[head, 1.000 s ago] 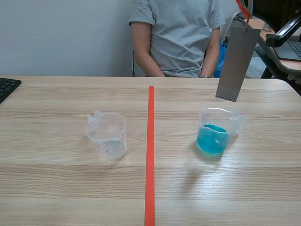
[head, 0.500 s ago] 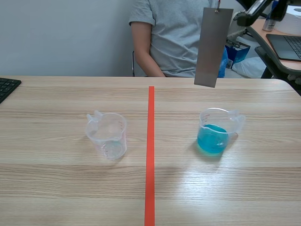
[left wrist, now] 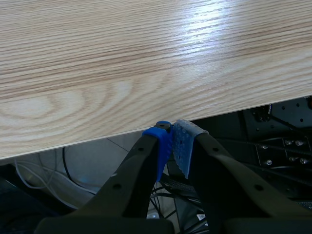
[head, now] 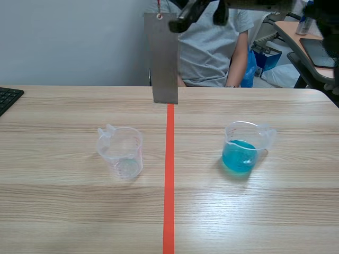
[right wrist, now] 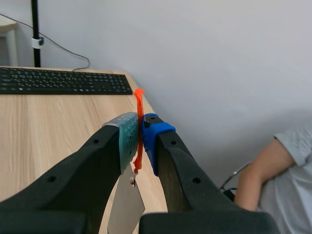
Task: Do the redox reaction experiment.
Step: 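Put the plate into the left beaker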
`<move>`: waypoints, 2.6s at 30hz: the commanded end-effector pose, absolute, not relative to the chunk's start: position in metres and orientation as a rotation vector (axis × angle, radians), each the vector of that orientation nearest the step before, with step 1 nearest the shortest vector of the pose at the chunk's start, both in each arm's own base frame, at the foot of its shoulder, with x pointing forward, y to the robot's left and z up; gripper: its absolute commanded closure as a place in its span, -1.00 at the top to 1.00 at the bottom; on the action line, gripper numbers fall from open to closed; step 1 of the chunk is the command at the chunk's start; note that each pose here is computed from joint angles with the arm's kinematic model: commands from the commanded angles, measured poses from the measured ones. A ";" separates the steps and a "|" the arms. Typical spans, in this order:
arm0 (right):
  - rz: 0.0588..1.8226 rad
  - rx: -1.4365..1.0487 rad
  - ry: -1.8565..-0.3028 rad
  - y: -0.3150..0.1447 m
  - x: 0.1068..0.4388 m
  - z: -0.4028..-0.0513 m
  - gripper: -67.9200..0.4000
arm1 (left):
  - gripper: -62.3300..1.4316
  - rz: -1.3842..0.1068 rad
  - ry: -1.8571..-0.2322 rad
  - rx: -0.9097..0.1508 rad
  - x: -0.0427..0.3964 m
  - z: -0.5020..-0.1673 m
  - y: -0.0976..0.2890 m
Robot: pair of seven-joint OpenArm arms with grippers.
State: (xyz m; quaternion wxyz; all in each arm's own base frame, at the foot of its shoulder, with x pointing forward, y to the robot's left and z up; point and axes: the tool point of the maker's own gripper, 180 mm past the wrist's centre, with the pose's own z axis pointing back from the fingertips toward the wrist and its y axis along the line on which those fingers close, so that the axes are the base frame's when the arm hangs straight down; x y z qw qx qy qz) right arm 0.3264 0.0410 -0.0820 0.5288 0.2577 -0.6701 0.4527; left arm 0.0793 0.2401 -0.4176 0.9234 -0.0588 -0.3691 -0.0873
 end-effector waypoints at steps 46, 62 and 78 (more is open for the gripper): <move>1.085 0.792 -1.492 0.126 0.331 -0.113 -0.94 | -0.80 -0.176 -0.779 -0.132 0.083 -0.414 0.237; 1.075 0.823 -1.464 0.130 0.331 -0.124 -0.94 | -0.78 -0.176 -0.779 -0.132 0.083 -0.414 0.237; 0.990 0.851 -1.394 0.127 0.349 -0.170 -0.94 | -0.78 -0.176 -0.779 -0.131 0.083 -0.414 0.237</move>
